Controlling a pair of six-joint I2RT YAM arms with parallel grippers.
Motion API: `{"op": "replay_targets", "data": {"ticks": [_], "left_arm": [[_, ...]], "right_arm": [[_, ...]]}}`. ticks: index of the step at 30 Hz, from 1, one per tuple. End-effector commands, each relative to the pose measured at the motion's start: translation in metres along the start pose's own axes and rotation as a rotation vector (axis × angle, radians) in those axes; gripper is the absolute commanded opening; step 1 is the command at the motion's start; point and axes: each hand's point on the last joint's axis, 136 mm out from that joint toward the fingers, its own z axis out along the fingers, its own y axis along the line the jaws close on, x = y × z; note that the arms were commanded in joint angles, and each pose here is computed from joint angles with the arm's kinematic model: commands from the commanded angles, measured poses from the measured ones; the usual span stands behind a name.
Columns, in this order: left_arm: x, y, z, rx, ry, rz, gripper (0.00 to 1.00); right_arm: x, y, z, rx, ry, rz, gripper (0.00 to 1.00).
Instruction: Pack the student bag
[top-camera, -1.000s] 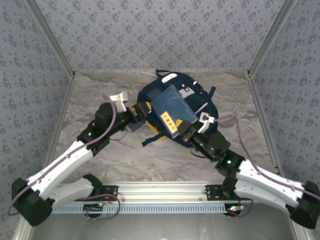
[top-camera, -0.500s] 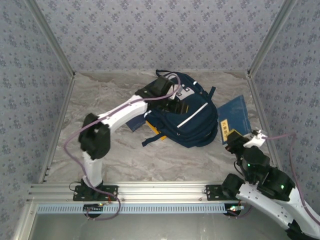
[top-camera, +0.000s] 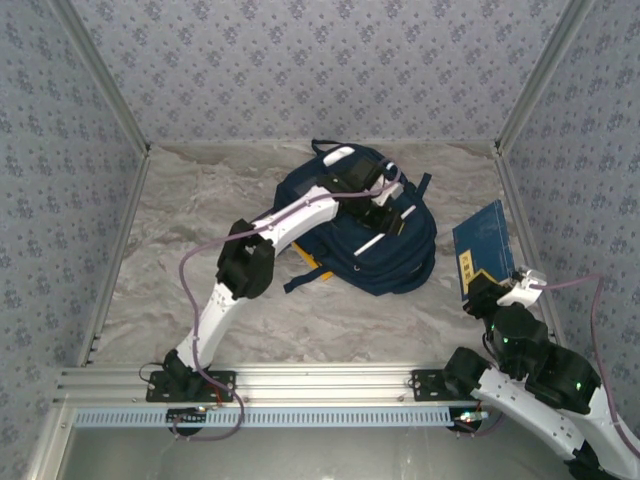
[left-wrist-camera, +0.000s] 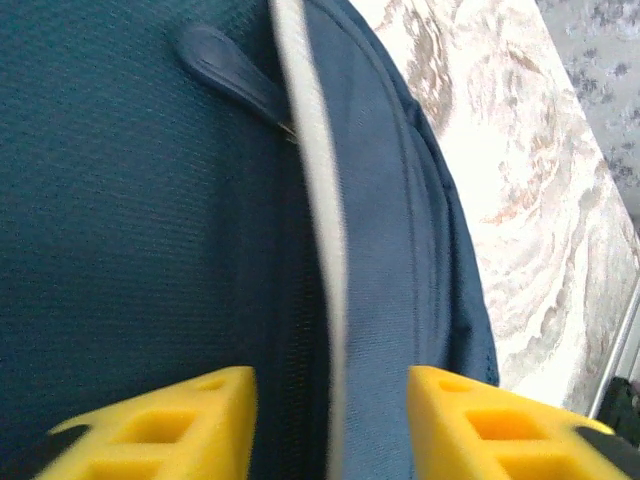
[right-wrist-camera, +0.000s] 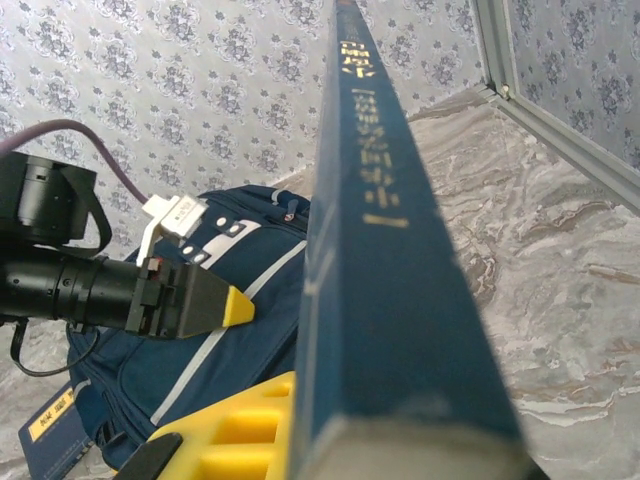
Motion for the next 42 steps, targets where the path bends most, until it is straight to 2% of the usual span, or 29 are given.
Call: {"op": "replay_targets", "data": {"ticks": [1, 5, 10, 13, 20, 26, 32, 37, 40, 42], "left_arm": [[0.011, -0.015, 0.010, 0.031, 0.050, 0.026, 0.34], [0.016, -0.001, 0.020, -0.038, 0.060, 0.027, 0.24], [0.013, 0.021, 0.010, -0.227, 0.058, 0.070, 0.02], [-0.002, 0.012, -0.016, -0.264, 0.017, 0.108, 0.00], [-0.053, -0.044, -0.113, -0.112, -0.174, 0.090, 0.00], [-0.072, -0.060, -0.178, -0.026, -0.255, 0.088, 0.00], [-0.087, -0.064, -0.216, 0.138, -0.294, 0.029, 0.00], [-0.097, -0.065, -0.239, 0.204, -0.336, 0.020, 0.00], [-0.100, -0.068, -0.245, 0.237, -0.346, 0.017, 0.00], [-0.101, -0.071, -0.247, 0.250, -0.350, 0.017, 0.00]], "right_arm": [[-0.013, -0.004, -0.005, 0.007, -0.043, 0.004, 0.00], [-0.007, -0.003, -0.003, 0.005, -0.030, 0.009, 0.00], [-0.005, 0.002, -0.001, -0.018, -0.021, 0.016, 0.00], [-0.003, 0.004, -0.001, -0.027, -0.012, 0.011, 0.00], [0.003, 0.005, 0.004, 0.007, 0.015, -0.051, 0.00], [0.016, 0.020, 0.014, -0.010, 0.066, -0.057, 0.00], [0.053, 0.054, 0.033, -0.131, 0.153, 0.014, 0.00], [0.075, 0.098, 0.052, -0.282, 0.256, 0.055, 0.00], [0.085, 0.114, 0.068, -0.345, 0.356, 0.147, 0.00], [0.083, 0.125, 0.081, -0.426, 0.378, 0.251, 0.00]]}}
